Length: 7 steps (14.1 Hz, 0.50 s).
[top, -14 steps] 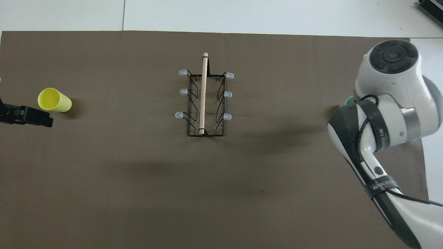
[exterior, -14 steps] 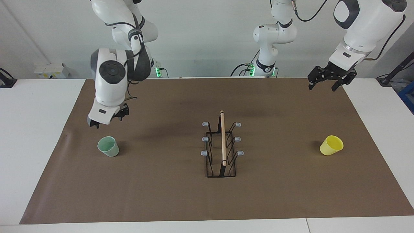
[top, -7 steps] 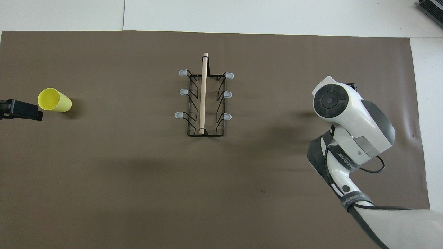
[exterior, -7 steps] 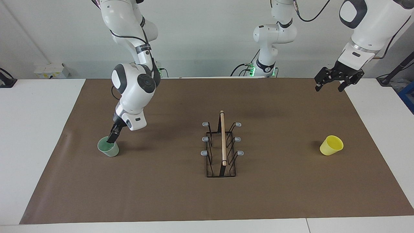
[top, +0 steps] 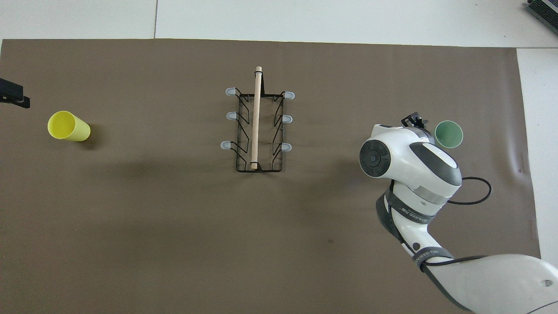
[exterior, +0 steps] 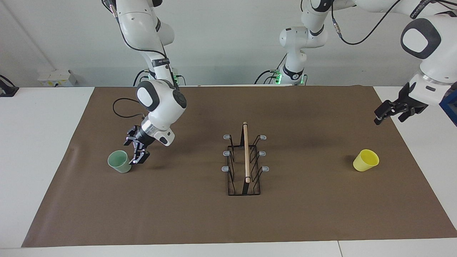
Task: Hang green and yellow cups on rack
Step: 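Move the right gripper over the pale green cup and lower it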
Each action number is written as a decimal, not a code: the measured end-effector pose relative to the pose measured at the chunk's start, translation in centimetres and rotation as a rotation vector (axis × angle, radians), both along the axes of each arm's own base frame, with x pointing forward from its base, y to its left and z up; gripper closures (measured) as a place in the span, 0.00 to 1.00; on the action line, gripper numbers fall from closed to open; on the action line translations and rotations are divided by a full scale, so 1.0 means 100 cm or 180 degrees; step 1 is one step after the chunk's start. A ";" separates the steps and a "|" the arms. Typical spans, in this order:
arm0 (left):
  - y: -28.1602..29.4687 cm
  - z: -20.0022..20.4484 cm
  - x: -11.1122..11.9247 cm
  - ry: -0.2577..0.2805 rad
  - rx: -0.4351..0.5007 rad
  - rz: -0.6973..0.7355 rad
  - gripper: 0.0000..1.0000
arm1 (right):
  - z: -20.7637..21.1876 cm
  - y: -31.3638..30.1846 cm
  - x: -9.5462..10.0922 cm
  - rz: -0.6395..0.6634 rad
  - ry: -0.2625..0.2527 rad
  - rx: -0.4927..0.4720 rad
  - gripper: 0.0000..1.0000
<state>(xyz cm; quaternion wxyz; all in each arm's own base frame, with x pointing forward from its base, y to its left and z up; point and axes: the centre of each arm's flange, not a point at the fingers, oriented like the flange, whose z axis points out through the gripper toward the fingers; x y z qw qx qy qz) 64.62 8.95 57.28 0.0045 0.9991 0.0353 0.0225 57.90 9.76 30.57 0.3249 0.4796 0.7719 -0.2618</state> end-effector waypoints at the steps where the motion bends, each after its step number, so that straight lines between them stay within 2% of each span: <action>1: 0.010 -0.009 0.012 -0.0058 -0.0002 0.0078 0.00 | -0.009 0.001 -0.001 -0.0003 -0.0030 -0.0109 0.00; 4: 0.050 -0.038 0.032 -0.0188 -0.0017 0.0358 0.00 | -0.029 0.000 -0.003 -0.0115 -0.0175 -0.0278 0.00; 7: 0.072 -0.079 0.049 -0.0237 -0.0016 0.0530 0.00 | -0.049 0.000 -0.006 -0.0236 -0.0383 -0.0444 0.00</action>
